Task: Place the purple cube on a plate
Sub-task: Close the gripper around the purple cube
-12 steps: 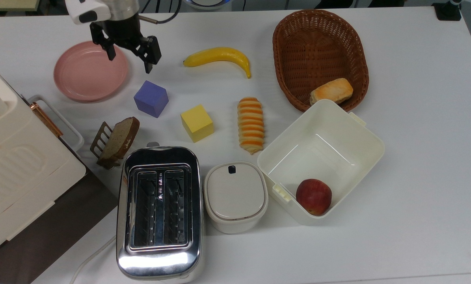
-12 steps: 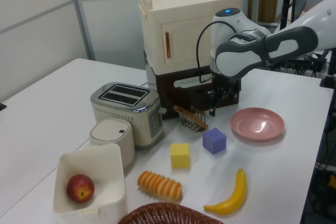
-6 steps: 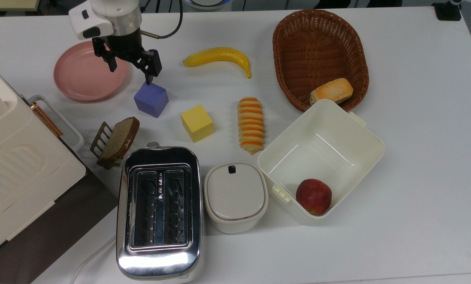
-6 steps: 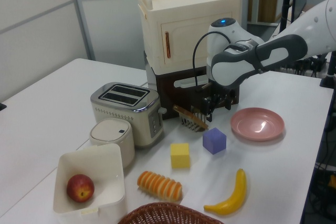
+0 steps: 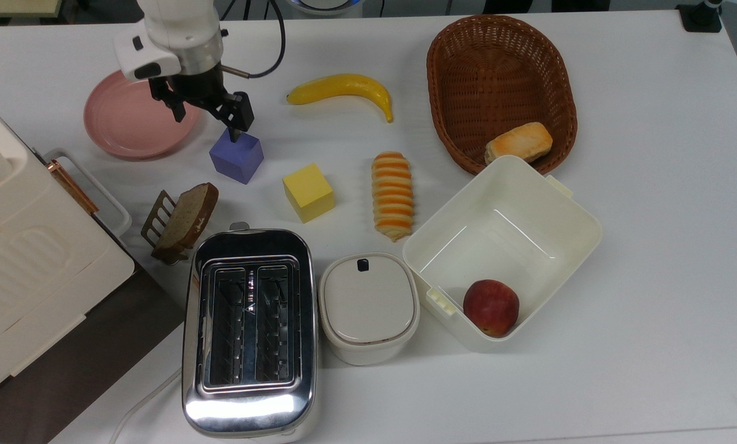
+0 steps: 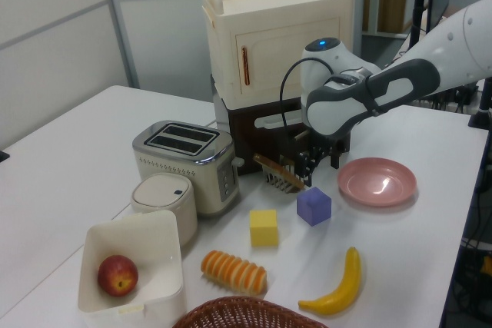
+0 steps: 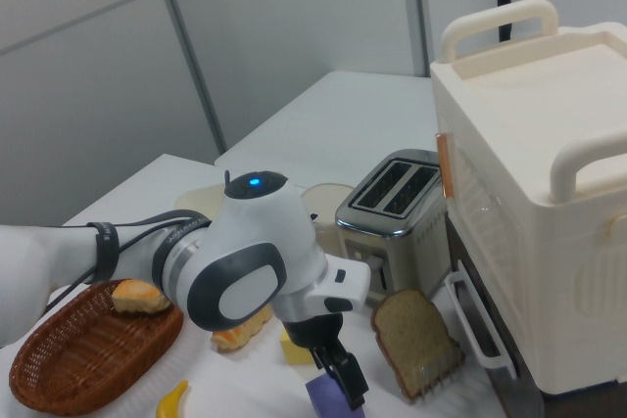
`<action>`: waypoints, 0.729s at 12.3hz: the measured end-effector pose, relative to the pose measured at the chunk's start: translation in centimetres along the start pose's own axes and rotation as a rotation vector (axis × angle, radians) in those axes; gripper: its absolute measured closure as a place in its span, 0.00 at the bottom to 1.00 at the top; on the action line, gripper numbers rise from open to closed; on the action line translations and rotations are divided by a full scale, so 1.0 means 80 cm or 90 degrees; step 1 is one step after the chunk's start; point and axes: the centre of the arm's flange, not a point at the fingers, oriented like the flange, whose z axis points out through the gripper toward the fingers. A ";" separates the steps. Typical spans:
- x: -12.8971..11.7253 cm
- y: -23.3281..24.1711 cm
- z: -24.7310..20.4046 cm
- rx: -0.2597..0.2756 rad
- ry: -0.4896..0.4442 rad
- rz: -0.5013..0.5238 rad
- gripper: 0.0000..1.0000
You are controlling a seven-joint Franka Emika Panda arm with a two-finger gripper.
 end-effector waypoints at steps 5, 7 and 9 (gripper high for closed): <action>-0.001 -0.017 0.038 -0.010 -0.032 -0.015 0.00; -0.001 -0.017 0.038 -0.010 -0.032 -0.015 0.00; -0.001 -0.019 0.037 -0.009 -0.031 -0.016 0.00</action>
